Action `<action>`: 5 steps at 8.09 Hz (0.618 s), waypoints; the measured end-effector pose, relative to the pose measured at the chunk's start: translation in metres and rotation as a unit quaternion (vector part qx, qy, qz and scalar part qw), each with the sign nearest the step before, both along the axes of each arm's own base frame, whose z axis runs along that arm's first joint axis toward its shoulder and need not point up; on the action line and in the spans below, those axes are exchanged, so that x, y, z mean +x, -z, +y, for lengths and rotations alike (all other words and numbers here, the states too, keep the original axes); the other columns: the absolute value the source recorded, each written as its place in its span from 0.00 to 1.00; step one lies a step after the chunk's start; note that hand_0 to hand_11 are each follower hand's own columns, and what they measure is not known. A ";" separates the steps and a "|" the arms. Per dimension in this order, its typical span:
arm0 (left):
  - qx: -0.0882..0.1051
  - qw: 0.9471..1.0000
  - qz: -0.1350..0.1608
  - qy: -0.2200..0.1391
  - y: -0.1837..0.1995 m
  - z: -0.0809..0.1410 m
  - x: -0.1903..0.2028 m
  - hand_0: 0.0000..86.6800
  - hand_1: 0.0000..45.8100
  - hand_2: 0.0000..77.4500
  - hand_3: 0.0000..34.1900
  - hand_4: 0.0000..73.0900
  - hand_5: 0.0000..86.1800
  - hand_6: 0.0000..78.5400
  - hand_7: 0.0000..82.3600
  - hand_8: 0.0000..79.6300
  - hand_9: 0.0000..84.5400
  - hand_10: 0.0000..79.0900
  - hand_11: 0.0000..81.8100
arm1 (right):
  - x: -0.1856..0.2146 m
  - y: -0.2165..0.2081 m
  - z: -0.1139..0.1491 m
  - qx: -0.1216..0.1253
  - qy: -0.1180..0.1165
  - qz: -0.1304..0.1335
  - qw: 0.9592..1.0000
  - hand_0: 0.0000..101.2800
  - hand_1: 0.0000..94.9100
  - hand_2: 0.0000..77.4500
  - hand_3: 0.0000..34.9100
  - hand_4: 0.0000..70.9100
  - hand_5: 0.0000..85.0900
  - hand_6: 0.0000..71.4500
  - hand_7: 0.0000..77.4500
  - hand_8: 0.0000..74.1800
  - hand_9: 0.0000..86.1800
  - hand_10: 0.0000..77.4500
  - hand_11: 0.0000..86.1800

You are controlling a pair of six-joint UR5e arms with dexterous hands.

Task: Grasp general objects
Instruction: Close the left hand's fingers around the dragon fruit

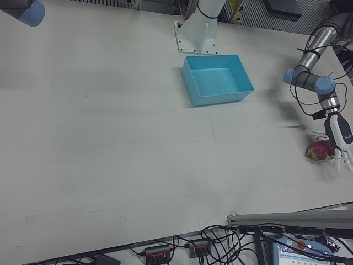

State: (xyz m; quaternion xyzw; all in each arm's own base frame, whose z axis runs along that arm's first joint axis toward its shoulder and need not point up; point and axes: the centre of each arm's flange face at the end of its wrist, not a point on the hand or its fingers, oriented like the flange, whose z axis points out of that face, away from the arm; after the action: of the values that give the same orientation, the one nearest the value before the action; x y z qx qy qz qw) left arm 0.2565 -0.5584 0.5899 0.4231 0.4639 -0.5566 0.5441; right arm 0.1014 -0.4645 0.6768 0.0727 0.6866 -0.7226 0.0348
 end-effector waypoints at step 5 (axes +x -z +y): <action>0.002 1.000 -0.019 -0.004 -0.027 -0.006 0.004 0.62 0.00 0.01 0.60 0.01 0.04 0.00 0.02 0.01 0.01 0.41 0.01 | 0.000 0.000 0.000 0.000 0.000 0.000 1.000 0.00 1.00 1.00 0.00 0.00 0.00 0.00 0.00 0.00 0.01 0.00 0.00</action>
State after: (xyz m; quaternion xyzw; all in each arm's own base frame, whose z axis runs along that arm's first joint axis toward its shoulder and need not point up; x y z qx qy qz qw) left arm 0.2602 -0.5646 0.6170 0.4331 0.4562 -0.5456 0.5538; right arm 0.1012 -0.4647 0.6767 0.0729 0.6867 -0.7224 0.0347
